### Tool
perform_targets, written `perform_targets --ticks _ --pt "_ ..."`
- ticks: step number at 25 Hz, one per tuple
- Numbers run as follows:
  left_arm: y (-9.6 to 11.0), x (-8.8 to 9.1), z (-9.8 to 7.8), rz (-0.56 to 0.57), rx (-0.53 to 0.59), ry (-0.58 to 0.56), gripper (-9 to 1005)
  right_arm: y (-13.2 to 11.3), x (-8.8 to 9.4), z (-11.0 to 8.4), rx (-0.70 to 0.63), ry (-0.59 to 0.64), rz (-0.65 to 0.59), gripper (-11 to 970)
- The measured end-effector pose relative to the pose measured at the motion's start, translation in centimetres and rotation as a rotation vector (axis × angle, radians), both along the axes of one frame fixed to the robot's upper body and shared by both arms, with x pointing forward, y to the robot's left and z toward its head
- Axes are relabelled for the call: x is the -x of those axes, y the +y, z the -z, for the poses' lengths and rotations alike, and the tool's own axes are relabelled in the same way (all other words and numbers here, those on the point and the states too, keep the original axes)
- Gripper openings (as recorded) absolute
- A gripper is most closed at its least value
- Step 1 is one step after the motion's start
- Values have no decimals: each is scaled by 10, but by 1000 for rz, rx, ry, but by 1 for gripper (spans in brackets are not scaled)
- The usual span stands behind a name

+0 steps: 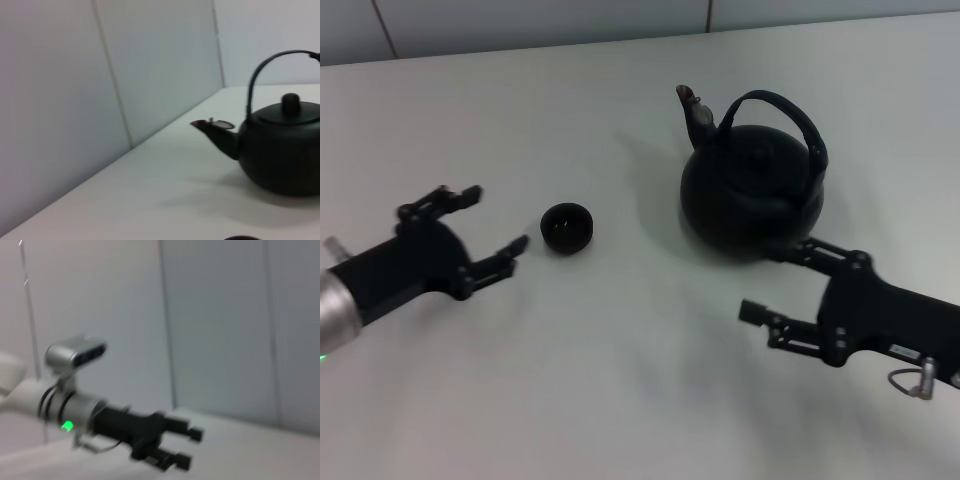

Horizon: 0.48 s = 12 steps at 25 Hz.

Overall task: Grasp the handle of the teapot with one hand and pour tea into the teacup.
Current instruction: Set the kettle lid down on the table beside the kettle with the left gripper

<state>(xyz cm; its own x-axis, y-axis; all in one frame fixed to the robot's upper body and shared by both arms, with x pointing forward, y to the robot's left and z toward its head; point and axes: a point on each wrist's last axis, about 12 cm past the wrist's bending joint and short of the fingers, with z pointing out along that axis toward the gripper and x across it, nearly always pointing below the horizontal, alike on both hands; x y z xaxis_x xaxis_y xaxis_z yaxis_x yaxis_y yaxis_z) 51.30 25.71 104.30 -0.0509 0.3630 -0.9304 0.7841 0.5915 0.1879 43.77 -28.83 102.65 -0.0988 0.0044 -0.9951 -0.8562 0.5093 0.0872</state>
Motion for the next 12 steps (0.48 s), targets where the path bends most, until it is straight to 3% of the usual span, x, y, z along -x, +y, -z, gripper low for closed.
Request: perform_targets --ticks 4,6,12 --pt "17 8 1 -38 53 12 801 -4 31 6 -99 -79 144 769" --pt "21 10 2 -48 61 15 801 -5 36 7 -109 -98 183 770" --pt "20 11 5 -38 54 28 801 -13 49 15 -172 -177 574 770"
